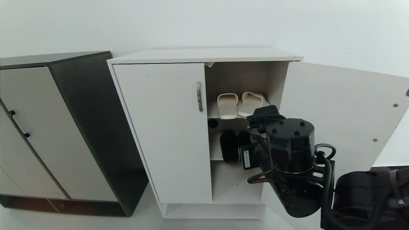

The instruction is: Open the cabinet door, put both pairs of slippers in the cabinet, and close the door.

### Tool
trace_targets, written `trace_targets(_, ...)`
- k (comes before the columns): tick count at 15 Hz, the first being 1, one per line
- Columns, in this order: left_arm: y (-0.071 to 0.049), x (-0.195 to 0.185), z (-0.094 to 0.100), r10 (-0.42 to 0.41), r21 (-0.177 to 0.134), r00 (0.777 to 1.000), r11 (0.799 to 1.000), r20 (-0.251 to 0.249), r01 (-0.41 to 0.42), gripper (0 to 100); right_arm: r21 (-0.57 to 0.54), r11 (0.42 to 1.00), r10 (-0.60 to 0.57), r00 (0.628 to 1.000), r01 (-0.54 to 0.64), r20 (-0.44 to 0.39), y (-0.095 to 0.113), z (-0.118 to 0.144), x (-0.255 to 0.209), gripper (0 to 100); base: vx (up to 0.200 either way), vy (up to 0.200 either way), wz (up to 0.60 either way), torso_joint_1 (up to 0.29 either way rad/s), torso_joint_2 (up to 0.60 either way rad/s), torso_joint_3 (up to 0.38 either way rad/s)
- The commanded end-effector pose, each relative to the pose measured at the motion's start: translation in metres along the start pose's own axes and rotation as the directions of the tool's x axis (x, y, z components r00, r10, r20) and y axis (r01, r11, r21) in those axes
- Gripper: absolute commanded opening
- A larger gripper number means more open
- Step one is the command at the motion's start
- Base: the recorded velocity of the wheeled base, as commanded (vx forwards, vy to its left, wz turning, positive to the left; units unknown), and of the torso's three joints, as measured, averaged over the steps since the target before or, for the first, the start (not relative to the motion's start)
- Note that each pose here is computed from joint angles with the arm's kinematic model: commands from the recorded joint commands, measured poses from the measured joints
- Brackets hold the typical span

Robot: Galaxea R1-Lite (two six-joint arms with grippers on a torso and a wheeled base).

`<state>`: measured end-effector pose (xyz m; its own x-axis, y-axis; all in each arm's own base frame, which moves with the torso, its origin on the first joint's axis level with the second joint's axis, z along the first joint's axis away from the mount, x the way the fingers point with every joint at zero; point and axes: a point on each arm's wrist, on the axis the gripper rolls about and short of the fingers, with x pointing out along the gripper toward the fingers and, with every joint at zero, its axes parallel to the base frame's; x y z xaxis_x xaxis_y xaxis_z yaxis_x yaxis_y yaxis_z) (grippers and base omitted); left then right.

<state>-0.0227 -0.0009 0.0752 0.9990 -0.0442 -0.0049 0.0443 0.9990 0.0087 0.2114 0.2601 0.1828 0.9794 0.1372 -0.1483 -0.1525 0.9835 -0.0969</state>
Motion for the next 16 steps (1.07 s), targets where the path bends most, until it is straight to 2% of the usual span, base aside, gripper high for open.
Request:
trace_targets(1,0.0000,0.0000,0.0000,0.000,0.000,1.000,1.000,0.000,0.000,0,-0.006,1.000,0.001,1.000,-0.001,-0.006,0.0002,-0.0025,0.0003,0,-0.200,0.000,0.00,0.002,0.00,0.007)
trace_targets(4,0.0000,0.0000,0.0000,0.000,0.000,1.000,1.000,0.000,0.000,0,-0.007,1.000,0.001,1.000,-0.001,-0.007,0.0001,-0.0029,0.0003,0,-0.200,0.000,0.00,0.002,0.00,0.006)
trace_targets(16,0.0000,0.0000,0.0000,0.001,-0.001,1.000,1.000,0.000,-0.001,0,-0.023,1.000,-0.001,1.000,0.001,-0.020,-0.0016,-0.0079,0.0002,0,0.000,0.000,0.00,0.000,0.00,0.000)
